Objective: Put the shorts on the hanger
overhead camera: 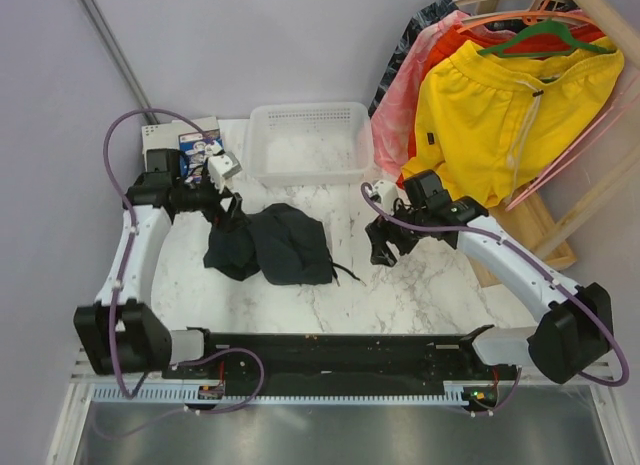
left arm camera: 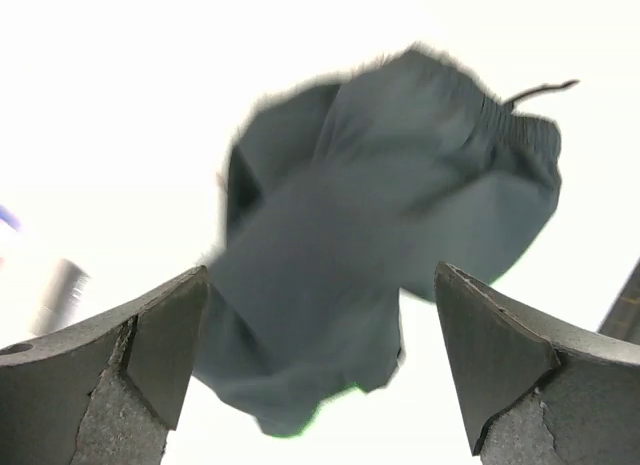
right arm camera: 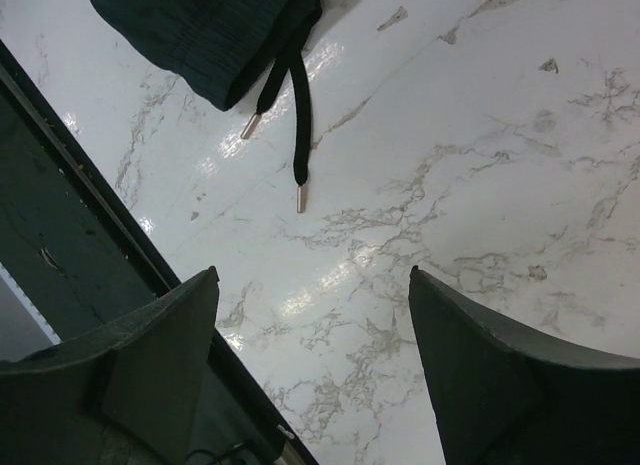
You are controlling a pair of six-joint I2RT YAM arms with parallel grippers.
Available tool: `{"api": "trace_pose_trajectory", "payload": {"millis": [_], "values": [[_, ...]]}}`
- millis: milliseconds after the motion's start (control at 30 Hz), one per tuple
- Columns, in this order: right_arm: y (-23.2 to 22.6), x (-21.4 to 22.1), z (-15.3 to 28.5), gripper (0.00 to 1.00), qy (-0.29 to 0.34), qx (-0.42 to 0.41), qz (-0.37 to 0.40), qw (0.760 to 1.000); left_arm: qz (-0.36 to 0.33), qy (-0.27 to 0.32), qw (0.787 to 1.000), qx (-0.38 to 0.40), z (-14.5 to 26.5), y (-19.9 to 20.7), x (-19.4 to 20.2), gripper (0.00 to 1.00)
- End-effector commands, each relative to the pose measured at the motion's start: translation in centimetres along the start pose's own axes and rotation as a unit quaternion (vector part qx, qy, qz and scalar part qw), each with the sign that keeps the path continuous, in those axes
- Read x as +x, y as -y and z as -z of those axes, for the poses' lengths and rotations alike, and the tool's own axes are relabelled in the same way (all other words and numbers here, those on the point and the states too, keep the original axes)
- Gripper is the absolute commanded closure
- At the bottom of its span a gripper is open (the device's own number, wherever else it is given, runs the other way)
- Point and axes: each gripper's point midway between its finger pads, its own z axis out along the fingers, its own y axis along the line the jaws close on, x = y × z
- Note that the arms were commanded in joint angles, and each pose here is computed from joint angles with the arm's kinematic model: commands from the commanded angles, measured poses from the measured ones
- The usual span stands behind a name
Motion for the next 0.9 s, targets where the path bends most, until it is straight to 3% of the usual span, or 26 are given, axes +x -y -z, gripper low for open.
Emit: {"api": "trace_pose_trajectory", "payload": {"millis": [0,233,400,433,567,667,767,867], "values": [[0.2,-2.9,-0.5,0.17,0.040,-0.009,-0.025,0.999,-0.193,0.067,0.978,-0.041,0.6,3.8,-5.8,0.02],[2.8,-4.1,-0.8,0.17,0.058,0.004,-0.092,0.994,-0.347,-0.003,0.937,0.050,-5.6,14.3,0.3,0.16],[3.7,-4.8,-0.9,0.16,0.064,0.001,-0.119,0.991,-0.374,-0.022,0.926,0.045,-10.4,17.2,1.3,0.13],[3.9,-4.8,-0.9,0.16,0.065,0.003,-0.119,0.991,-0.398,0.001,0.916,0.044,-11.5,18.7,0.4,0.12],[4.1,-4.7,-1.0,0.15,0.066,0.004,-0.121,0.990,-0.414,-0.030,0.910,0.018,-14.7,18.5,2.1,0.10],[4.2,-4.6,-1.0,0.15,0.065,0.006,-0.121,0.991,-0.426,-0.066,0.902,0.032,-16.7,19.1,4.2,0.14],[4.7,-4.5,-1.0,0.15,0.064,0.014,-0.121,0.990,-0.413,-0.102,0.904,0.043,-18.4,19.0,5.9,0.22],[5.0,-4.6,-0.6,0.14,0.068,0.022,-0.119,0.990,-0.406,-0.143,0.903,0.017,-19.9,17.5,7.0,0.42]]}}
